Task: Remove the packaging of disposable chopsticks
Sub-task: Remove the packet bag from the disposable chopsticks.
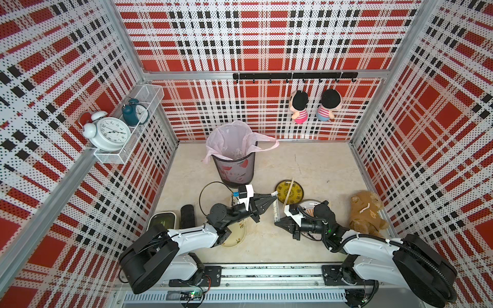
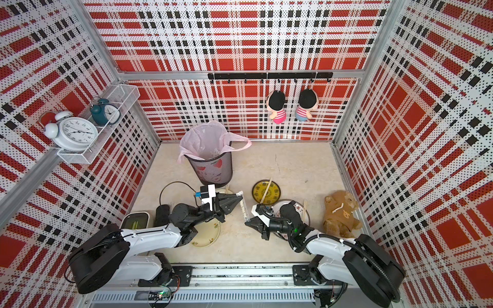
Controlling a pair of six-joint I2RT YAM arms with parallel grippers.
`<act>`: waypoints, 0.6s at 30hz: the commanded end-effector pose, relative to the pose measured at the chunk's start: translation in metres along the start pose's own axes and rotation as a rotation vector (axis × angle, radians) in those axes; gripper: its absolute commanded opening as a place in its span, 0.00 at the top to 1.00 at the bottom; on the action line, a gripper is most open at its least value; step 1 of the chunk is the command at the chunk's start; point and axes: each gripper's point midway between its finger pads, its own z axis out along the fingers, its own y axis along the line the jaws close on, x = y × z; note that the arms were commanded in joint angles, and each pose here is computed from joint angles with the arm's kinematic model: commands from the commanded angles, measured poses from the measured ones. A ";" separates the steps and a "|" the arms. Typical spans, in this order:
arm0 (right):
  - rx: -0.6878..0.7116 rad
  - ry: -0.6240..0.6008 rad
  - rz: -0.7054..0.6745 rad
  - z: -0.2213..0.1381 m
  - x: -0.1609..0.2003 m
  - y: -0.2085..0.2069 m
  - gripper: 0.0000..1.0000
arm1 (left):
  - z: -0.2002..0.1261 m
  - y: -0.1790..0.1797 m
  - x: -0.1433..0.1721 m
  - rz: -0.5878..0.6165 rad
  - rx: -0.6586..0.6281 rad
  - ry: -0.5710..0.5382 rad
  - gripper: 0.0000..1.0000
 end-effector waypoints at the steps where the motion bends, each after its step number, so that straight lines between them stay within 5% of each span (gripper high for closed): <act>1: -0.023 -0.289 -0.253 -0.013 -0.099 0.012 1.00 | -0.020 0.009 0.083 -0.131 -0.039 0.266 0.88; 18: 0.000 -0.330 -0.280 -0.022 -0.109 0.016 1.00 | -0.019 0.006 0.100 -0.168 -0.033 0.299 0.93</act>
